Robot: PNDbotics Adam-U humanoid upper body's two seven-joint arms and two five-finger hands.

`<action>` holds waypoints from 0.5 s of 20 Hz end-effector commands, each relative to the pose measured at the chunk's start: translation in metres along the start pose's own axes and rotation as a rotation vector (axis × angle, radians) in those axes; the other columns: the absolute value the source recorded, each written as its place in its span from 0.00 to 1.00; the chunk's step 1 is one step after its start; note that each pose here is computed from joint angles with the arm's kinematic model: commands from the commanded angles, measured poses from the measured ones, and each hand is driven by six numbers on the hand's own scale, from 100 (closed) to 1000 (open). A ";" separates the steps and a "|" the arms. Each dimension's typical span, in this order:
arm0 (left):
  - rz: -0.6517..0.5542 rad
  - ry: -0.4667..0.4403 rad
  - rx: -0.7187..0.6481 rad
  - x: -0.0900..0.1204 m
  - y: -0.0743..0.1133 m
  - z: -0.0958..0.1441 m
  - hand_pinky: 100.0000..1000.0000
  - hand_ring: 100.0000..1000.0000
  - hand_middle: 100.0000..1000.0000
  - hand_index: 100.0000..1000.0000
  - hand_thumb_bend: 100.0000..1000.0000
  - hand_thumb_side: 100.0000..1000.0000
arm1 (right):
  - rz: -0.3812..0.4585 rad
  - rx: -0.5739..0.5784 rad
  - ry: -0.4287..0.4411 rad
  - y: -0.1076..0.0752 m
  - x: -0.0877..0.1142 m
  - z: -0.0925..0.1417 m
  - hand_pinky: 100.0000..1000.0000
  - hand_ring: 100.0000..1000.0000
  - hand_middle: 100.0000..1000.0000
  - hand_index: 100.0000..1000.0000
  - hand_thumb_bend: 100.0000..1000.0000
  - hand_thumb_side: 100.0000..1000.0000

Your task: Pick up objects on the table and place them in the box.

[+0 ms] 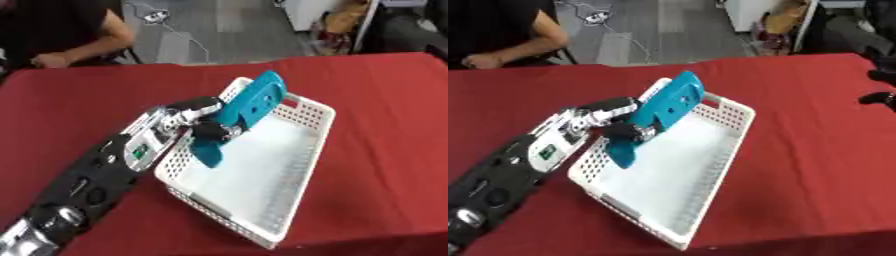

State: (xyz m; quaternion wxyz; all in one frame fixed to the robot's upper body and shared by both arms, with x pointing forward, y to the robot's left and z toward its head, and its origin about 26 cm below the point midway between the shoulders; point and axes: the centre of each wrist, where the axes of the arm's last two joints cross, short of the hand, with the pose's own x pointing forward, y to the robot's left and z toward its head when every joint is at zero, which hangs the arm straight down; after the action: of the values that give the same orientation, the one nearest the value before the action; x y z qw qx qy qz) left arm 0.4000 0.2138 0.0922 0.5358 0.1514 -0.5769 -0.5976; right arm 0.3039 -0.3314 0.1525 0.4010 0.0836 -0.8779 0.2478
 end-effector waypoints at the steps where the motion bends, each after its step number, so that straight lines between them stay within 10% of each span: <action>1: -0.031 -0.038 0.037 0.010 0.014 -0.002 0.53 0.64 0.73 0.77 0.24 1.00 | 0.016 0.014 -0.019 -0.003 0.006 -0.005 0.64 0.83 0.84 1.00 0.00 0.97; 10: -0.071 -0.033 0.012 0.011 0.015 -0.002 0.63 0.71 0.79 0.83 0.29 1.00 | 0.014 0.015 -0.020 -0.003 0.006 -0.005 0.65 0.83 0.84 1.00 0.00 0.97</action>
State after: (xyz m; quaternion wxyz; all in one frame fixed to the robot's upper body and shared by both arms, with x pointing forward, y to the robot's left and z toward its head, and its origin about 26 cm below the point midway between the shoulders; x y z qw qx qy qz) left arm 0.4003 0.2101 0.0929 0.5209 0.1549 -0.5738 -0.6127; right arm 0.3040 -0.3307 0.1523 0.4016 0.0850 -0.8772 0.2490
